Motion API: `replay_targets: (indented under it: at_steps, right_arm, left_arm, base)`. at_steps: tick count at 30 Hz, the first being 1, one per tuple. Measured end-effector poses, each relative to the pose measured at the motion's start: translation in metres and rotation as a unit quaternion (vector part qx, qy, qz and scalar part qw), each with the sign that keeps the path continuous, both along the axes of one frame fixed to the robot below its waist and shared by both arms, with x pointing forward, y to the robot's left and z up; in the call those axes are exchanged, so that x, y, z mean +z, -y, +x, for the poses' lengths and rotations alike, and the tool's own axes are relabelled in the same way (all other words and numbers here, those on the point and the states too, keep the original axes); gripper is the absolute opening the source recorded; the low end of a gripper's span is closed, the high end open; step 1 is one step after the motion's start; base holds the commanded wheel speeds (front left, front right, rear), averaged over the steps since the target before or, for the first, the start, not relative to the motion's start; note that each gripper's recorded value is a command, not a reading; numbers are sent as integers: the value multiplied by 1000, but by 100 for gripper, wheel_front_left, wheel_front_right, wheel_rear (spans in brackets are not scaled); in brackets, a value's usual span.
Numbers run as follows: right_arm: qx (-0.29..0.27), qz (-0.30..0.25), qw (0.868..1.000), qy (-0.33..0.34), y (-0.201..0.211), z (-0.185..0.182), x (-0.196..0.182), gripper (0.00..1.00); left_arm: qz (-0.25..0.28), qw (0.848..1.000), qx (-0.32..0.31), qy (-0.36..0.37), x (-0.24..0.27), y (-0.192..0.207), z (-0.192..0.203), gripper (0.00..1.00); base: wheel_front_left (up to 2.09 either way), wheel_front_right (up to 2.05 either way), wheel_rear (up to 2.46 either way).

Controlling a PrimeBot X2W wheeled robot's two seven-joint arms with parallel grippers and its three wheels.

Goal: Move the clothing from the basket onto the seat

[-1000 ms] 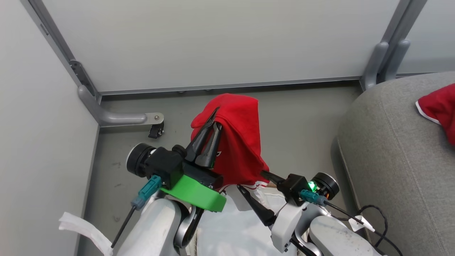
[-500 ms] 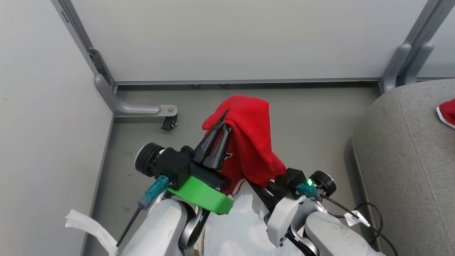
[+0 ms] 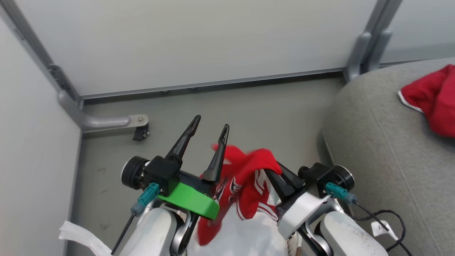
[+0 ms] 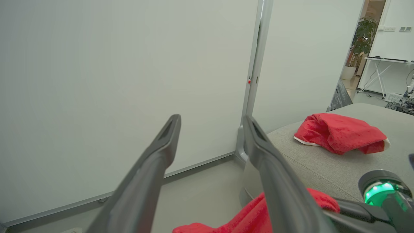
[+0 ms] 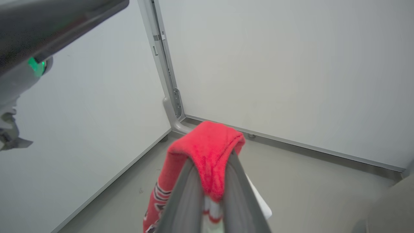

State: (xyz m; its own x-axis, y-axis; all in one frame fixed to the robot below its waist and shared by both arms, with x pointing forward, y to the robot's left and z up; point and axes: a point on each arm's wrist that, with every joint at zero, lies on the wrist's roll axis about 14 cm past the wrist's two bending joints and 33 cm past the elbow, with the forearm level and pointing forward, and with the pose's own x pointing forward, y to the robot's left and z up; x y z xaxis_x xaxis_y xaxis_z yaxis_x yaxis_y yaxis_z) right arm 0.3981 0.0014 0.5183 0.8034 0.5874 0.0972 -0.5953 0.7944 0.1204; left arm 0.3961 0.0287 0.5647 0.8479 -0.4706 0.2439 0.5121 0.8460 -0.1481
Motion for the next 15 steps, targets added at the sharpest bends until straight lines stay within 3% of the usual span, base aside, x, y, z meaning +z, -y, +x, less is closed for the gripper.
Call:
replay_targets:
  at_steps: [15]
  right_arm:
    - [-161, 28, 985, 45, 106, -15, 34, 0]
  left_arm:
    - [14, 993, -119, -22, -25, 82, -6, 100]
  base:
    - [0, 0, 0]
